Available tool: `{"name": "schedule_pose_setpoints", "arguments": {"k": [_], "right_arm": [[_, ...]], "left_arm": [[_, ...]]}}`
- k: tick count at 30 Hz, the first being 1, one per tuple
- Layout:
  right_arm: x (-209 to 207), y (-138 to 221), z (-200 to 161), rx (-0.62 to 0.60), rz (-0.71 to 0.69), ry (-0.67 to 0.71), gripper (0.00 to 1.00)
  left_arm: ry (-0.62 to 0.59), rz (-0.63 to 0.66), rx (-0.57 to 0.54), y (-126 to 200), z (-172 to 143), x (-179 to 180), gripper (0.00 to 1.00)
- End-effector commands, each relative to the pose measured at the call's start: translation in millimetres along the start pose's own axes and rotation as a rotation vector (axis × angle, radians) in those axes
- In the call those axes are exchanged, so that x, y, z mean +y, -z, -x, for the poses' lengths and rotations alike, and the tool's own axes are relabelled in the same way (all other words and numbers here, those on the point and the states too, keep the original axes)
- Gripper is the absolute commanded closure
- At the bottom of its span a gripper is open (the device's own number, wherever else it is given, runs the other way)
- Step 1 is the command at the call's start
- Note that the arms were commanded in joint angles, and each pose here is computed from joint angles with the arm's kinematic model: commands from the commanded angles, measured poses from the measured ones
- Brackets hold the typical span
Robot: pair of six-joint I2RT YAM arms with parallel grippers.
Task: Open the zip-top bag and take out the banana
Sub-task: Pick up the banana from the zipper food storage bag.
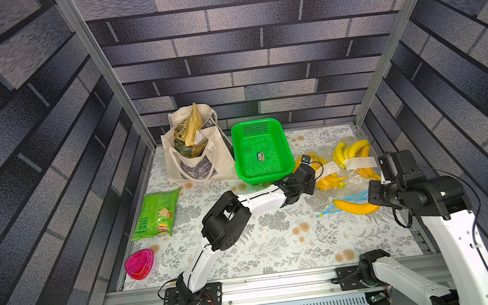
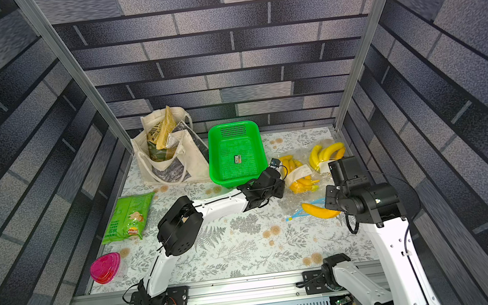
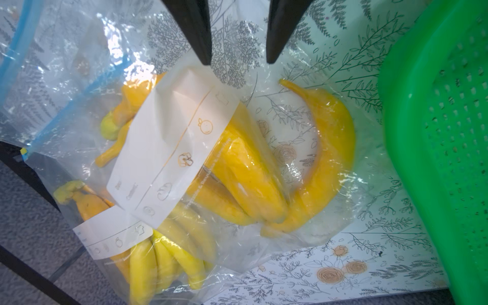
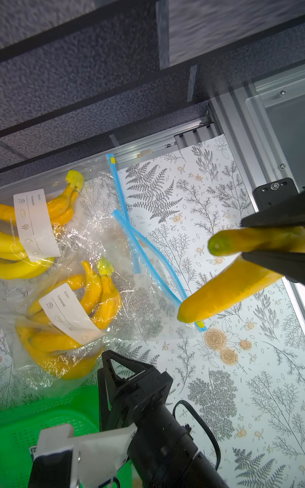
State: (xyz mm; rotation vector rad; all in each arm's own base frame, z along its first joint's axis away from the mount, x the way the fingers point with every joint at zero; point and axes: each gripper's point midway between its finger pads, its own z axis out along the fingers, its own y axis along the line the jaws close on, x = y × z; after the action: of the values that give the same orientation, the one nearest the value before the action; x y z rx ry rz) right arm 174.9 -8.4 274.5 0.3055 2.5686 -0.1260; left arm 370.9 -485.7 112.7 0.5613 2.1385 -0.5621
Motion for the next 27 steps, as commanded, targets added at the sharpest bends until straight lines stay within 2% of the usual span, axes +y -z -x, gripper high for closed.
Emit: {"name": "schedule_pose_setpoints", "arguments": {"k": [1, 4, 8, 16, 20, 23, 27], "right_arm": [[21.3, 8.4, 5.6, -0.02, 0.127, 0.001, 0.96], [36.2, 6.7, 19.9, -0.056, 0.192, -0.031, 0.96], [64.5, -12.9, 40.0, -0.079, 0.29, -0.094, 0.96], [123.4, -73.1, 88.5, -0.122, 0.43, -0.267, 0.97], [160.8, -97.6, 114.8, -0.128, 0.48, -0.315, 0.98], [188.1, -110.5, 134.0, -0.141, 0.515, -0.358, 0.98], [221.2, -127.6, 156.7, -0.162, 0.53, -0.416, 0.98]], "left_arm": [[-0.019, 0.023, -0.082, 34.8, 27.9, 6.6, 0.6], [-0.018, 0.039, -0.105, 58.1, 29.5, 17.8, 0.57], [0.027, 0.092, -0.136, 92.5, 26.7, 49.2, 0.53], [0.228, 0.29, -0.172, 176.4, 16.7, 151.7, 0.44], [0.301, 0.377, -0.226, 220.1, 11.1, 193.9, 0.38], [0.306, 0.455, -0.264, 248.0, 8.9, 212.5, 0.34], [0.32, 0.483, -0.293, 267.4, 3.8, 224.3, 0.33]]}}
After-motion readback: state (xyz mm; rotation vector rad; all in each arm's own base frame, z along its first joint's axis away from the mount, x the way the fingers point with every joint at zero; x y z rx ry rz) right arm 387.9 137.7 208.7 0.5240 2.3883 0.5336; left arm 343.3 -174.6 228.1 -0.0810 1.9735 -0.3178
